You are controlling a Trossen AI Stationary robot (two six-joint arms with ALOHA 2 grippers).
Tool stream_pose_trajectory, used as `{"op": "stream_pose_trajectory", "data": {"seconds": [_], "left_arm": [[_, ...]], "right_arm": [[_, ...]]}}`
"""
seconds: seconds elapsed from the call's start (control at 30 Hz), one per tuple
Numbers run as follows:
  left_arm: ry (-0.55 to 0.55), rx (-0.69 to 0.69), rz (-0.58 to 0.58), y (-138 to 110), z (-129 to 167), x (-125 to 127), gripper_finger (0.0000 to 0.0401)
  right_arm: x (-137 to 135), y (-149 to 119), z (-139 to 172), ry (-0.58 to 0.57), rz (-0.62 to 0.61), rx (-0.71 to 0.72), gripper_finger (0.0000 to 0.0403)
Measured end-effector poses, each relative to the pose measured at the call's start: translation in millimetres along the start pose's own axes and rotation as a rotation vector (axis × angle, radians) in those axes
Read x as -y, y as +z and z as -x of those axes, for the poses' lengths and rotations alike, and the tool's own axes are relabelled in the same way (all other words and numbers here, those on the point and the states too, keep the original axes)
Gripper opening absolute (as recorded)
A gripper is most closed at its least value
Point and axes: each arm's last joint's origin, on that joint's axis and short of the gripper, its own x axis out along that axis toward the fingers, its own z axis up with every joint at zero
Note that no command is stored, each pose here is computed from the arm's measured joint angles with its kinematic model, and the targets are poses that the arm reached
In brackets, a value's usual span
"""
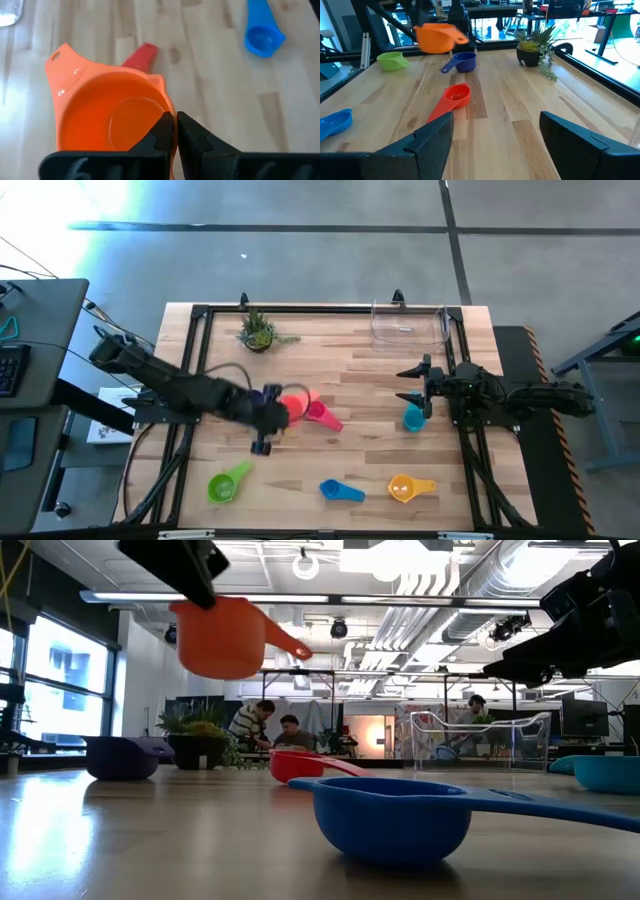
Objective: Nest measuring cups in basket
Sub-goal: Move the orange measuring cup to the bottom center of the table
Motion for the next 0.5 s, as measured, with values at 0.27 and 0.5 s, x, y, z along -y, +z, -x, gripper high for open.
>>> {"op": "stream_pose_trajectory", "data": {"seconds": [0.27,0.5], "left_arm": [[0.064,0.037,-0.059,-10,-13,56,0.0009],[0.057,0.044,-0.106,-15,-51,90,0.0009]], "right_arm": [[0,0,0,0.000,0.000,0.000,0.0286],[0,0,0,0.000,0.000,0.000,0.0286]]}}
